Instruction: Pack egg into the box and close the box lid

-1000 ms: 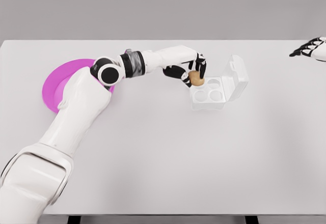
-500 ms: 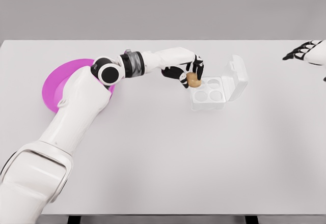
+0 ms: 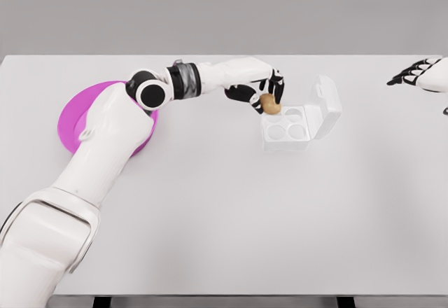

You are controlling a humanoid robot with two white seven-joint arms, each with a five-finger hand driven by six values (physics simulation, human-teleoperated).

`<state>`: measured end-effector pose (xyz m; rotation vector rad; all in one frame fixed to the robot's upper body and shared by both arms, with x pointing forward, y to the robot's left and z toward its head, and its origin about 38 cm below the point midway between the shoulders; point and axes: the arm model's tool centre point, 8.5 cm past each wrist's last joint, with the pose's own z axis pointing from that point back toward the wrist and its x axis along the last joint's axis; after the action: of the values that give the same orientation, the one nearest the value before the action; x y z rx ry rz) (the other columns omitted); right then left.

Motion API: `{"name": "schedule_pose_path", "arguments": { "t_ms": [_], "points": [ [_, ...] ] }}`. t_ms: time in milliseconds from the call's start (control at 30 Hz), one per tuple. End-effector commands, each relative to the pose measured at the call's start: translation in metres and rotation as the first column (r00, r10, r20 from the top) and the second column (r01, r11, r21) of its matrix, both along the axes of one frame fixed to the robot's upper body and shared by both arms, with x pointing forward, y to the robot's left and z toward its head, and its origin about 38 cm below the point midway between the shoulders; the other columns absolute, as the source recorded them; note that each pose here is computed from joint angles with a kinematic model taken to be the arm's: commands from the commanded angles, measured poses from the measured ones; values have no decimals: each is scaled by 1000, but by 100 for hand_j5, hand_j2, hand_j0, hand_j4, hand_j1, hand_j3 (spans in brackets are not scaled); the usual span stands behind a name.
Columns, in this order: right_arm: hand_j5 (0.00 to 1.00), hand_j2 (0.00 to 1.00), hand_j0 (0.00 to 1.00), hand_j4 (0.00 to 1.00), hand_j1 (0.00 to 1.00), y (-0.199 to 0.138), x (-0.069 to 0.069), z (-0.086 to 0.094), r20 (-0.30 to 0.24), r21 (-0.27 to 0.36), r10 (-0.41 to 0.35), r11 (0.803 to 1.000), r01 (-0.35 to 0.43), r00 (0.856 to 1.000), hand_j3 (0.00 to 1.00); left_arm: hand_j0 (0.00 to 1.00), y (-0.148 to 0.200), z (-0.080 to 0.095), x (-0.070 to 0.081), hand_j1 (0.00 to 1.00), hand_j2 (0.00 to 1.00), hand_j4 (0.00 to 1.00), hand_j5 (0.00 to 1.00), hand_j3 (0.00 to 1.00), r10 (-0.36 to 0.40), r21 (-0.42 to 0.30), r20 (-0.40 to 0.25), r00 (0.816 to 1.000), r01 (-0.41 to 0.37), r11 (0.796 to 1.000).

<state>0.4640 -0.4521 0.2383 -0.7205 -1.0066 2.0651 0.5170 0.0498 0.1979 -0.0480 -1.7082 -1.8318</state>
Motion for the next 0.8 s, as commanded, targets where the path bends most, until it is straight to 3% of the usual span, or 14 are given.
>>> {"name": "schedule_pose_path", "arguments": {
  "t_ms": [0, 767],
  "points": [
    [100, 100, 100, 100, 100, -1, 0, 1, 3, 4, -5, 1000, 5, 1000, 100, 35, -1, 2, 0, 35, 35, 35, 35, 35, -2, -8, 0, 1000, 2, 1000],
    [100, 100, 100, 100, 100, -5, -2, 2, 3, 1, -11, 1000, 11, 1000, 100, 56, -6, 2, -3, 56, 56, 56, 56, 56, -17, -2, 4, 1000, 17, 1000]
  ]
}}
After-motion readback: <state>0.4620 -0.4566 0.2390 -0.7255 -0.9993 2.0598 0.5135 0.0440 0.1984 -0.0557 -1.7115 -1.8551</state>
